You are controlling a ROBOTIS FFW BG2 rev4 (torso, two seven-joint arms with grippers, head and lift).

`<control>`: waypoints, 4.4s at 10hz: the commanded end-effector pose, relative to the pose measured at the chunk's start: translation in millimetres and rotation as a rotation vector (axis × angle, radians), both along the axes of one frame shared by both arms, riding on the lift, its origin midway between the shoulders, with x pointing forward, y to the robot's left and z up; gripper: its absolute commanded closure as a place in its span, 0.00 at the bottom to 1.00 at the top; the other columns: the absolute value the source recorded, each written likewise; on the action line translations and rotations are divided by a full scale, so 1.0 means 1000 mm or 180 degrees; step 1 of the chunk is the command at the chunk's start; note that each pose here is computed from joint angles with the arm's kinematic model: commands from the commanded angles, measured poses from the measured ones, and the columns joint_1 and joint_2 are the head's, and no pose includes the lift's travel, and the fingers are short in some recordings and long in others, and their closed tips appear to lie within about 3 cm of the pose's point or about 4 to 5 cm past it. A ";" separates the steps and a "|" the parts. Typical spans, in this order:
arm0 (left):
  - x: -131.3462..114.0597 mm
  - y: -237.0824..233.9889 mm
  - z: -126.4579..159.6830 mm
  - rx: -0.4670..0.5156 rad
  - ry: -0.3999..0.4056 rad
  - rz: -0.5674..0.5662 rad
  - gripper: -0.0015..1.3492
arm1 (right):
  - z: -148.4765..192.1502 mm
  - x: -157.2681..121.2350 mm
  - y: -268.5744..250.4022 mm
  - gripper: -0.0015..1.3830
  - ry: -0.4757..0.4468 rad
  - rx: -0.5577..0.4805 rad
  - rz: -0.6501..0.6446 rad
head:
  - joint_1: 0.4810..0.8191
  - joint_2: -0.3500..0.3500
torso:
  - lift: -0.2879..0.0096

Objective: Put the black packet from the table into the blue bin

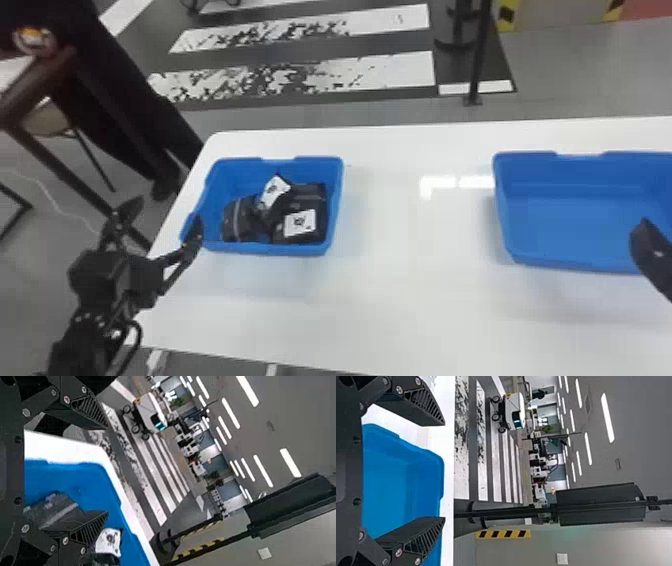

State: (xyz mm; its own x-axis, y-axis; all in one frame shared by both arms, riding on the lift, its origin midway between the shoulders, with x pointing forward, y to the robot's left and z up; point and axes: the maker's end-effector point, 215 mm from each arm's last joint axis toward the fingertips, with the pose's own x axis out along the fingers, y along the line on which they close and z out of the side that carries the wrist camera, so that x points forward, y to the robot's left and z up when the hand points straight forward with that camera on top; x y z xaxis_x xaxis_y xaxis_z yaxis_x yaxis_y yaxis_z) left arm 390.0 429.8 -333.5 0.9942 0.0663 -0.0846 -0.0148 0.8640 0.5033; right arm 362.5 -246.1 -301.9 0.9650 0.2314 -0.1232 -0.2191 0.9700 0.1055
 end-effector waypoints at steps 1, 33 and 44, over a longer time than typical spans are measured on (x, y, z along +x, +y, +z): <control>-0.032 -0.002 0.029 -0.0054 -0.0259 -0.0065 0.23 | 0.000 0.000 0.002 0.13 0.0002 -0.0002 0.0008 | 0.63 0.87 | 0.60; -0.073 -0.101 0.027 -0.1741 -0.0704 -0.0181 0.23 | -0.002 -0.001 0.000 0.13 0.0027 -0.0057 -0.0016 | 0.63 0.70 | 0.60; -0.074 -0.099 0.026 -0.1758 -0.0706 -0.0167 0.23 | 0.000 -0.001 0.000 0.13 0.0019 -0.0053 -0.0018 | 0.63 0.71 | 0.60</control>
State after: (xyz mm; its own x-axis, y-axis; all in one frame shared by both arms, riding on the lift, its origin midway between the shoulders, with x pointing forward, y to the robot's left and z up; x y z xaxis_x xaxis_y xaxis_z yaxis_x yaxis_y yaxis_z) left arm 316.6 330.6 -306.7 0.9928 0.0199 0.1185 -0.0165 0.9994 -0.0293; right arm 361.9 -245.8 -300.0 0.9660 0.2244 -0.1285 -0.2144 0.9728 0.0875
